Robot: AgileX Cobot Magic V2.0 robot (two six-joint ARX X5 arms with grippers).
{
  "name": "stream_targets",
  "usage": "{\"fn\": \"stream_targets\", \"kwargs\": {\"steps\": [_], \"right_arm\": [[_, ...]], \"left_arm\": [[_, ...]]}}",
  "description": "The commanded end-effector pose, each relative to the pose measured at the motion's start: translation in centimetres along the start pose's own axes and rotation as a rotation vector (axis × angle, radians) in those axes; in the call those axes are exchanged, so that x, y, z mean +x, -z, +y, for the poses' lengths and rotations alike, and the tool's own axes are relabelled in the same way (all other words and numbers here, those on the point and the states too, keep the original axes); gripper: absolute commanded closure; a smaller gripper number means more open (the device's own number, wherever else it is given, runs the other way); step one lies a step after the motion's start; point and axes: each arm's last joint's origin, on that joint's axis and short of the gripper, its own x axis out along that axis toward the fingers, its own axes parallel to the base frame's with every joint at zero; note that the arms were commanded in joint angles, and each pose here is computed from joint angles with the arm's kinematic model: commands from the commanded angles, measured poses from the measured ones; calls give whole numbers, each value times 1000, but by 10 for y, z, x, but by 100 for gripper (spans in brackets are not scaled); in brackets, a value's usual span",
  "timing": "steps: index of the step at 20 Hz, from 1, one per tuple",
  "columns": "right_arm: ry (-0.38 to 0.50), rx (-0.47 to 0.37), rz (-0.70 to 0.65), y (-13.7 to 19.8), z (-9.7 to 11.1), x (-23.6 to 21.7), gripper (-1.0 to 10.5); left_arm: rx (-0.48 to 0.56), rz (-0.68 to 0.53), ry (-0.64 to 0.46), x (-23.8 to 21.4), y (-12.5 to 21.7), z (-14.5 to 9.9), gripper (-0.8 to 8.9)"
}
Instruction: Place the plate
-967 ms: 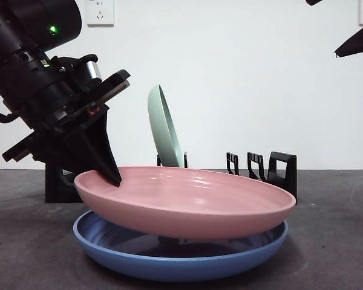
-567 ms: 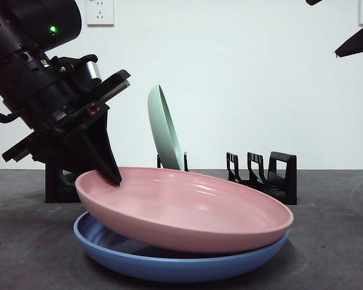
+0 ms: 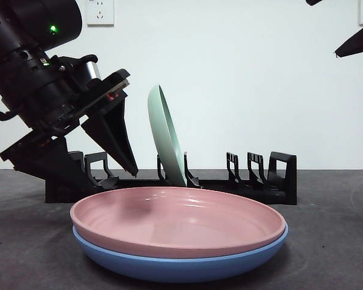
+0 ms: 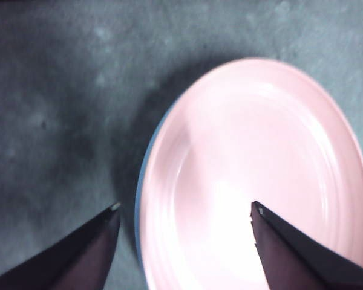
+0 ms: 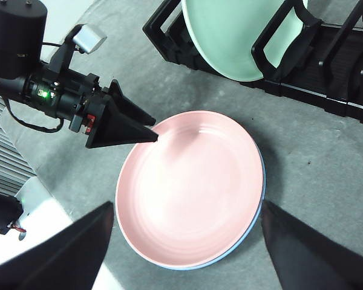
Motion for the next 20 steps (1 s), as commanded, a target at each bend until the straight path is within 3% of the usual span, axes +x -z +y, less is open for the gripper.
{"fn": "stream_targets", "kwargs": {"steps": [1, 6, 8, 10, 20], "right_arm": [[-3, 3, -3, -3, 1, 1, 563], [-3, 3, -3, -3, 1, 1, 563], [-3, 3, -3, -3, 1, 1, 563], [-3, 2, -4, -3, 1, 1, 563], [-4, -6, -14, -4, 1, 1, 563]], "left_arm": [[2, 18, 0, -3, -8, -6, 460], [51, 24, -2, -30, -14, -17, 443], [89, 6, 4, -51, -13, -24, 337], [121, -18, 11, -75, -8, -30, 289], [190, -254, 77, -198, 60, -48, 285]]}}
